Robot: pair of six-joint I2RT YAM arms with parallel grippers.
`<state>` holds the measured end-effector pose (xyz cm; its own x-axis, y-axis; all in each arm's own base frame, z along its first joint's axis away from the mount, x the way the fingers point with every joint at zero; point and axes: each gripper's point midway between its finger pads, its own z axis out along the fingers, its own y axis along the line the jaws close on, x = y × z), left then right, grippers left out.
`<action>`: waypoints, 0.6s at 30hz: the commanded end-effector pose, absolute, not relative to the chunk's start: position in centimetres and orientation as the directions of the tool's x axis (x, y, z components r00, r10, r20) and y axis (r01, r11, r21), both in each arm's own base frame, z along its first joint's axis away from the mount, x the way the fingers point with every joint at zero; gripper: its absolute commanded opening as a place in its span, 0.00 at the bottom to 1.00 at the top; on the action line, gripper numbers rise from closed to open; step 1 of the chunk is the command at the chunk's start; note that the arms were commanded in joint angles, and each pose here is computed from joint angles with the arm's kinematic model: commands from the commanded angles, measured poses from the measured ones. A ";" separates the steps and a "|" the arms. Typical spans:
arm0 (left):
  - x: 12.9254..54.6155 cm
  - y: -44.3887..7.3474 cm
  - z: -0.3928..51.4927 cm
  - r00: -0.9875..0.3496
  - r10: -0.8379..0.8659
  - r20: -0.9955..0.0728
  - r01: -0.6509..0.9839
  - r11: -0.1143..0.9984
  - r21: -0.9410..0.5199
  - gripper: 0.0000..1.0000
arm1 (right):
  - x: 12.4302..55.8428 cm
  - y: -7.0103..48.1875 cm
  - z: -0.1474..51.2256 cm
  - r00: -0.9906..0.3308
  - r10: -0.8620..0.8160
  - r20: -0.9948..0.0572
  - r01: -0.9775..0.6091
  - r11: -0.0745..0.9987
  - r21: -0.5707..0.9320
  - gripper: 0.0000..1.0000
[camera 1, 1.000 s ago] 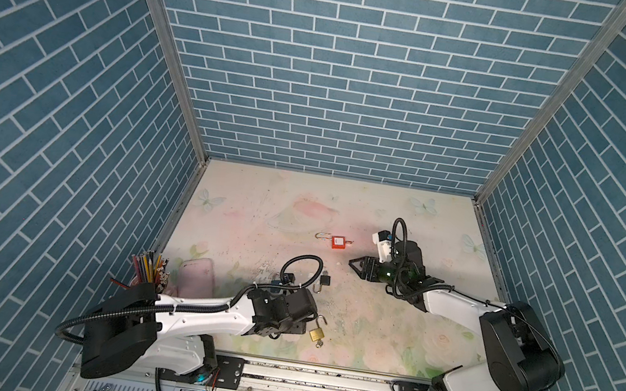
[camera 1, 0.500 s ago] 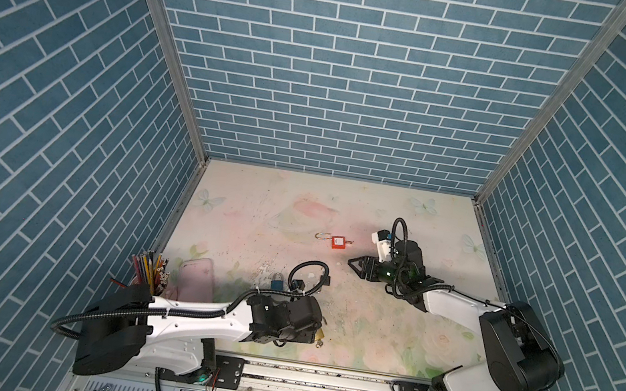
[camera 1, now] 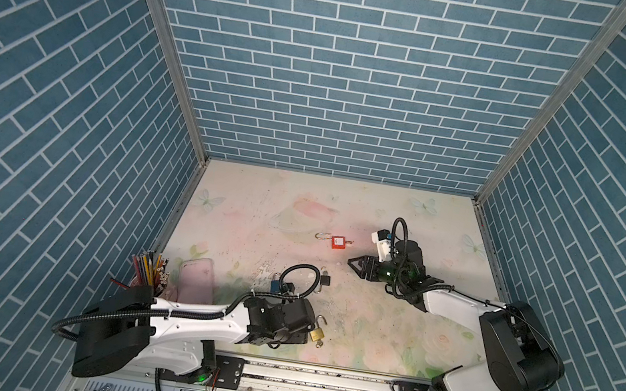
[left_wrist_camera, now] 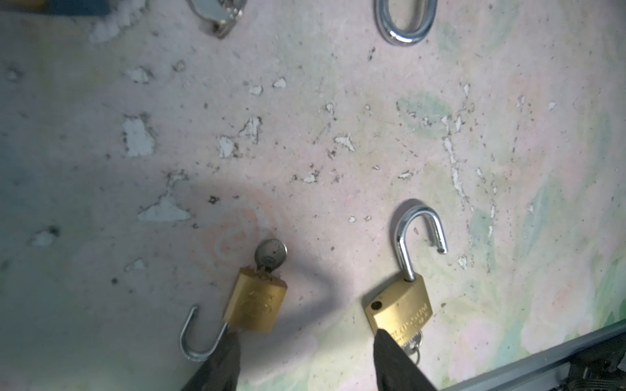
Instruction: Lock with the key
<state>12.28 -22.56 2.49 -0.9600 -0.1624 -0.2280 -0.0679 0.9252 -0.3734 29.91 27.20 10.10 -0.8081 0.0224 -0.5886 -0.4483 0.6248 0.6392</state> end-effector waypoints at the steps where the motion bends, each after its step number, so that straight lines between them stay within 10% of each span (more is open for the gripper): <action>1: 13.1 -18.5 0.1 -0.951 -0.183 -0.250 -0.120 0.962 -0.247 0.64 | 30.1 27.7 10.3 -0.814 0.029 -0.580 -0.448 0.605 0.659 0.57; 18: 17.1 -17.9 0.3 -0.941 -0.155 -0.300 -0.105 0.979 -0.175 0.64 | 29.9 27.8 9.4 -0.825 0.024 -0.564 -0.437 0.605 0.666 0.56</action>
<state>18.23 -20.42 2.34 -0.9219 -0.1976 -0.3332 -0.0927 0.9477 -0.3055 29.77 27.45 9.24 -0.8250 0.0161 -0.5648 -0.4361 0.6175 0.6546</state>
